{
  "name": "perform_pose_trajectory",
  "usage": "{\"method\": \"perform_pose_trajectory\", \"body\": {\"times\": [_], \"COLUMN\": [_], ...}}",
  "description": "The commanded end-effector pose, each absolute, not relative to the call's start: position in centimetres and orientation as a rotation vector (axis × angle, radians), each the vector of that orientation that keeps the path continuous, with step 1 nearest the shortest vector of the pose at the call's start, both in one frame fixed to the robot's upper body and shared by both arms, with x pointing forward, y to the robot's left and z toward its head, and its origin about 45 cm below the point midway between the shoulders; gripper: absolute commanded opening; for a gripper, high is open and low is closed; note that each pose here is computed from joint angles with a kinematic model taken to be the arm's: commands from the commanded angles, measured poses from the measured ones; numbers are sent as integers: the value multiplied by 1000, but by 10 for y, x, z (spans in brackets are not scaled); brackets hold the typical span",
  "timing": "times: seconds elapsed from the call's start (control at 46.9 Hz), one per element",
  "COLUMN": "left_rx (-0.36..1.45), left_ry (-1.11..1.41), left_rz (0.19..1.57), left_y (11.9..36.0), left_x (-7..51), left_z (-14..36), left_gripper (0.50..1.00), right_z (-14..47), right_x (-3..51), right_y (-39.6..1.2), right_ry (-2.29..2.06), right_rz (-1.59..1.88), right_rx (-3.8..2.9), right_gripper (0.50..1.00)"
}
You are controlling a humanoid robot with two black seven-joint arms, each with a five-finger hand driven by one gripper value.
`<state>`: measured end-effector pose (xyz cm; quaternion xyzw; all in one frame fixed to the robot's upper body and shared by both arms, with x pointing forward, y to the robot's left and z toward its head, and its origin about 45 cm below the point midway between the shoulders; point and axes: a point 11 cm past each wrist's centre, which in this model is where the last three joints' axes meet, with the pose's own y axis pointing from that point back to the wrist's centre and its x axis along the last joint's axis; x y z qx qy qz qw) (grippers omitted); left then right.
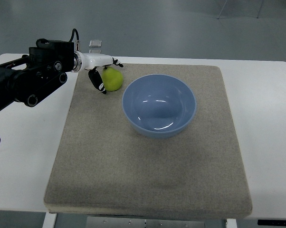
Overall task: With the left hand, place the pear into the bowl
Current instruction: 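Close the left hand fingers around the green pear, then lift the green pear off the mat with the left hand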
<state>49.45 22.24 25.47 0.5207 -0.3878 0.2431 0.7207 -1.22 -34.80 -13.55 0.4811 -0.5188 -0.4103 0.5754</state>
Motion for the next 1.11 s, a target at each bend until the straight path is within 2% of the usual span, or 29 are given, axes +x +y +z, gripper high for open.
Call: {"method": "perform_pose_trajectory", "body": {"times": [0.0,0.128,0.235,0.277,0.341,0.405,0.448,0.512,0.576,0.682,0.768,0.853,0.917,1.088], "left_rx": [1145,1150,1148,1149,1150,1149,1149,1148,1145,1136,1132,1128,1125,1076], "left_ry": [-853,-849,-850,-850,-851,-850,-850,-852,-862,-885,-885,-888,-895,-958], "left_rz": [532,535,535,537,536,537,537,541,557,591,598,612,625,614], "left_y": [218,219,218,219,219,219,219,220,222,225,226,230,235,234], "left_x": [494,494,494,494,494,494,494,495,496,499,499,501,502,503], "left_z": [251,250,250,250,250,250,250,251,253,257,258,265,273,301], "left_gripper": [992,971,930,866,808,763,716,696,632,617,581,521,500,500], "right_z": [-135,-135,-135,-135,-135,-135,-135,-135,-135,-135,-135,-135,-135,-135], "right_x": [-12,-12,-12,-12,-12,-12,-12,-12,-12,-12,-12,-12,-12,-12], "right_y": [-348,-348,-348,-348,-348,-348,-348,-348,-348,-348,-348,-348,-348,-348], "right_ry": [-1215,-1215,-1215,-1215,-1216,-1216,-1215,-1215,-1215,-1215,-1215,-1215,-1216,-1215], "right_rz": [-961,-961,-961,-961,-960,-960,-961,-961,-961,-961,-961,-961,-960,-961], "right_rx": [1127,1127,1127,1127,1128,1128,1127,1127,1127,1127,1127,1127,1128,1127], "right_gripper": [926,926,926,924,924,924,926,926,924,924,926,924,924,924]}}
